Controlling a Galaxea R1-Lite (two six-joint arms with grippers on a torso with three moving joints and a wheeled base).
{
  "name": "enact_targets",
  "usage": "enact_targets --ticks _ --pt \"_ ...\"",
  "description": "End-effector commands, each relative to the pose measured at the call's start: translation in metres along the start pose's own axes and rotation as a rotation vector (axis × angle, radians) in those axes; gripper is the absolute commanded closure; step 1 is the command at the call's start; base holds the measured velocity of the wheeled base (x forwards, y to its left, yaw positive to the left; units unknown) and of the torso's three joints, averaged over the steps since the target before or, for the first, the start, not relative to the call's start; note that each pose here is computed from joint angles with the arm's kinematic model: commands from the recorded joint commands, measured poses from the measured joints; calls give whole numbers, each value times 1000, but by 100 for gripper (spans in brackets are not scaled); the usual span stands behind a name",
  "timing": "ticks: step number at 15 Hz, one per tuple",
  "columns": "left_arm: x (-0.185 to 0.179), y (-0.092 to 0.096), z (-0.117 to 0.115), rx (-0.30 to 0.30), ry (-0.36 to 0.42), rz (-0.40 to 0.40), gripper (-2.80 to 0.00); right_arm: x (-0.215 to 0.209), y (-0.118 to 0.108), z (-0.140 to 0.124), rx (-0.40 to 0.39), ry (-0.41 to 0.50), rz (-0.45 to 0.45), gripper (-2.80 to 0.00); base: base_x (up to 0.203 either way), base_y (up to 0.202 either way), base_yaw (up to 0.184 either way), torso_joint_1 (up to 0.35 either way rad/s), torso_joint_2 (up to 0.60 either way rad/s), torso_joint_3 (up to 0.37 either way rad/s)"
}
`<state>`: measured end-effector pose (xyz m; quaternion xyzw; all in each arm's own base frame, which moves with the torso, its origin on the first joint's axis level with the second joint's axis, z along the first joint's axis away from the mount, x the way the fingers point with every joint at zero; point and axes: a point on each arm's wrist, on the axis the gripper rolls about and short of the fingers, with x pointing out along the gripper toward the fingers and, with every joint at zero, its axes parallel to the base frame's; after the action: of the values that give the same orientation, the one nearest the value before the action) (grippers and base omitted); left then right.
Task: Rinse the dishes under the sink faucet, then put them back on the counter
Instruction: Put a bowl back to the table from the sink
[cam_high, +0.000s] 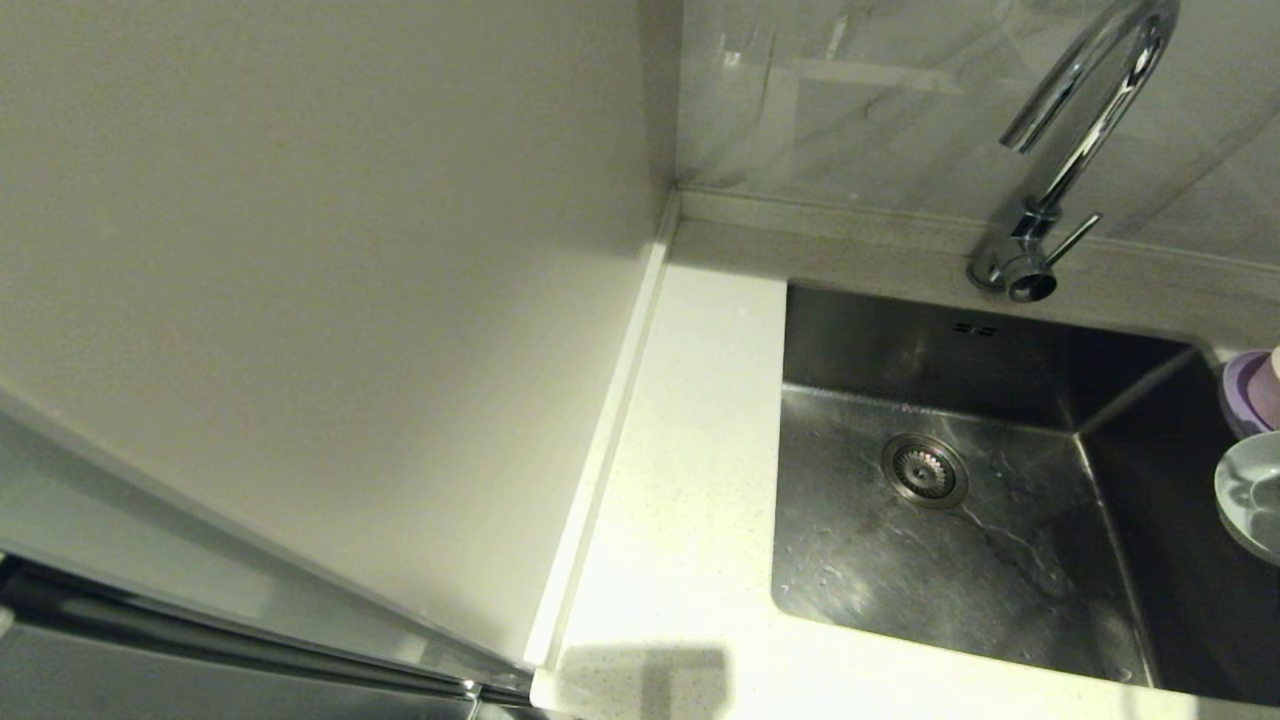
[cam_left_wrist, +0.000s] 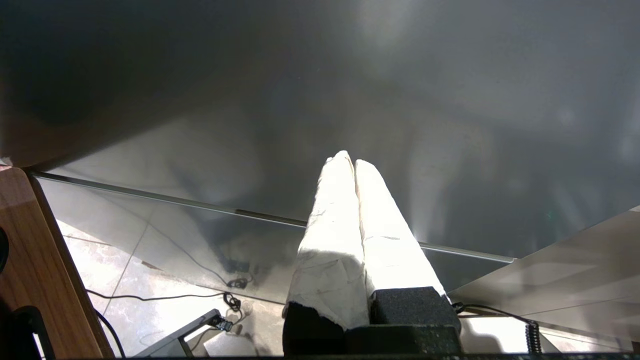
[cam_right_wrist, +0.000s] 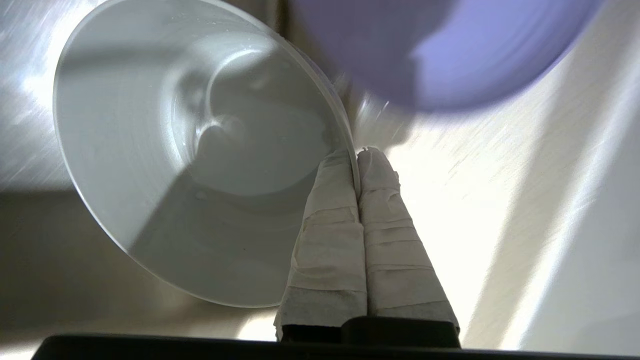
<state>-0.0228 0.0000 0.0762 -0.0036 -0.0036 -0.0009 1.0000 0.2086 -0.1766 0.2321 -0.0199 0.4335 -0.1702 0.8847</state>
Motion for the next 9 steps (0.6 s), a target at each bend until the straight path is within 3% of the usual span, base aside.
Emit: enact_targets --ticks 1,4,9 --pt "0 0 -1 0 3 0 0 5 -16 -6 51 12 21 0 0 0 0 0 0 0" --pt "0 0 -1 0 3 0 0 10 -46 -9 124 -10 16 0 0 0 0 0 0 0" --pt "0 0 -1 0 3 0 0 11 -110 -8 218 -71 -148 0 0 0 0 0 0 0"
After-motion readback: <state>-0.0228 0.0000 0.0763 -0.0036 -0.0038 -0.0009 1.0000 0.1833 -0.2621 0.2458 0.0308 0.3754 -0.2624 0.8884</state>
